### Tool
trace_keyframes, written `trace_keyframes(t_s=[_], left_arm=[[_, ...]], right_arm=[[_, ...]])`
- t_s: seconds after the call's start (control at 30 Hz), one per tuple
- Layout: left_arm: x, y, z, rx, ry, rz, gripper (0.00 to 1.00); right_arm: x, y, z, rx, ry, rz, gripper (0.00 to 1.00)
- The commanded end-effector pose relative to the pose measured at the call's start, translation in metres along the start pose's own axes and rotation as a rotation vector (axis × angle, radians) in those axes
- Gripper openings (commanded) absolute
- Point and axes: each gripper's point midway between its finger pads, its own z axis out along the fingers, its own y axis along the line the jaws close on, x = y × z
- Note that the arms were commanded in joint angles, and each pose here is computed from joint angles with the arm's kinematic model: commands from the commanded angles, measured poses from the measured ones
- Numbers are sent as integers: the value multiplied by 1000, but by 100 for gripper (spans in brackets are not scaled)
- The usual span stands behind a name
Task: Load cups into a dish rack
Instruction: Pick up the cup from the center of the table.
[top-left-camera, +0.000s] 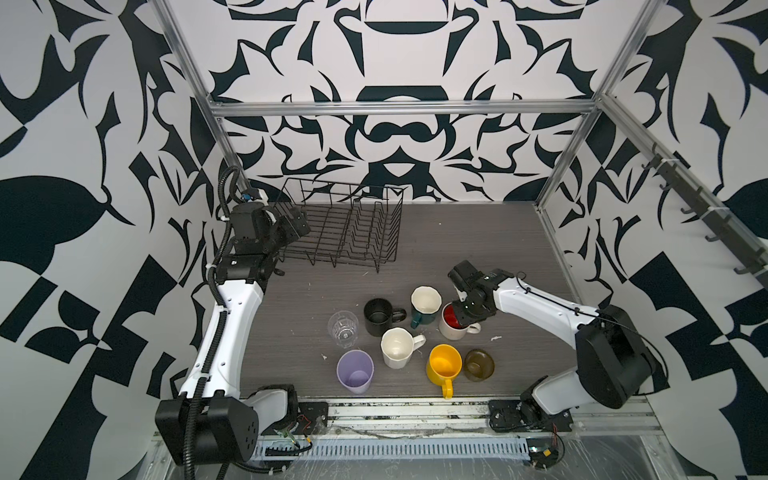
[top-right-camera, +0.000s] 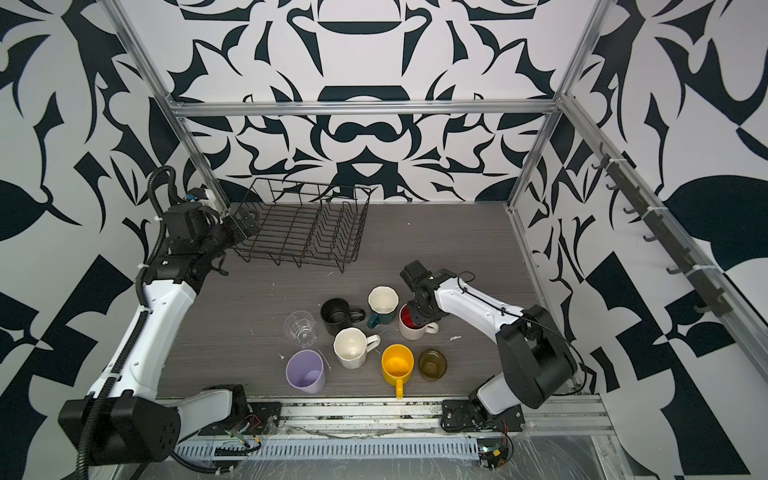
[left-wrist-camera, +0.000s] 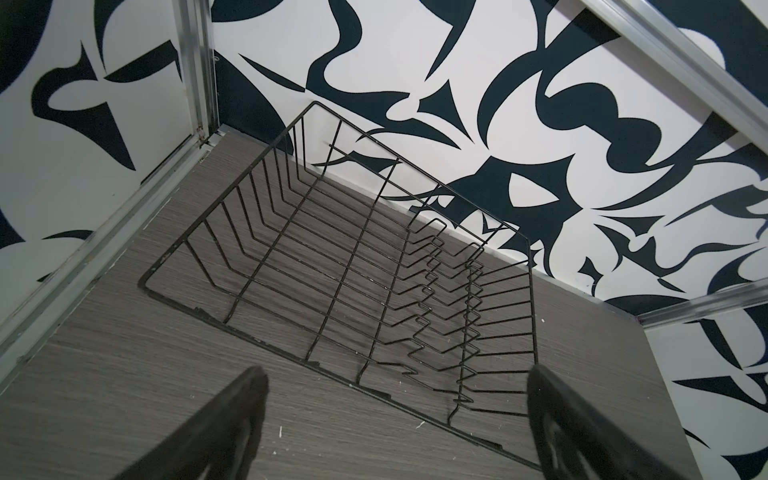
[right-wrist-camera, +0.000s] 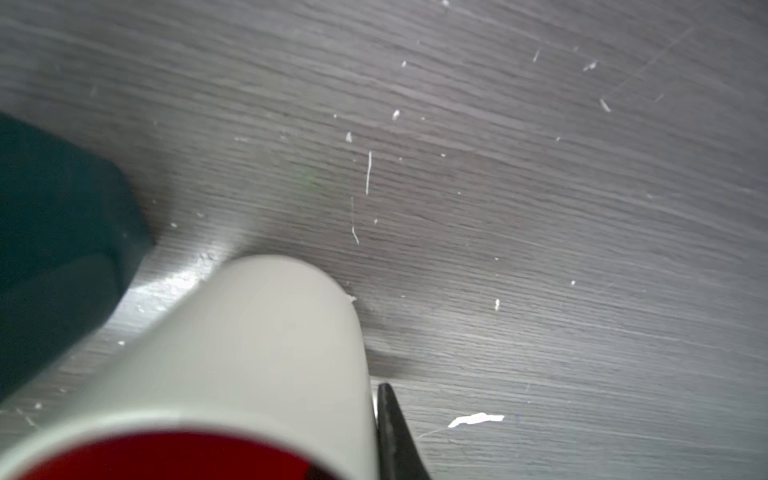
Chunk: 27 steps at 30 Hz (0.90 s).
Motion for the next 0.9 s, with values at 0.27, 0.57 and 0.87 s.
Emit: trace_keyframes(t_s=[0.27,0.57,0.87], left_arm=[[-10,-8,-8,47,-36,-60,100],[-20,-27,-21,179,-145,-56,99],[-16,-53,-27,341,-131,-56,99]], right_arm=[[-13,-18,-26,101,-44,23,0],[-32,-49,-82,48,-181,170,0],[-86,-69,-162,-213,-482,356,0]])
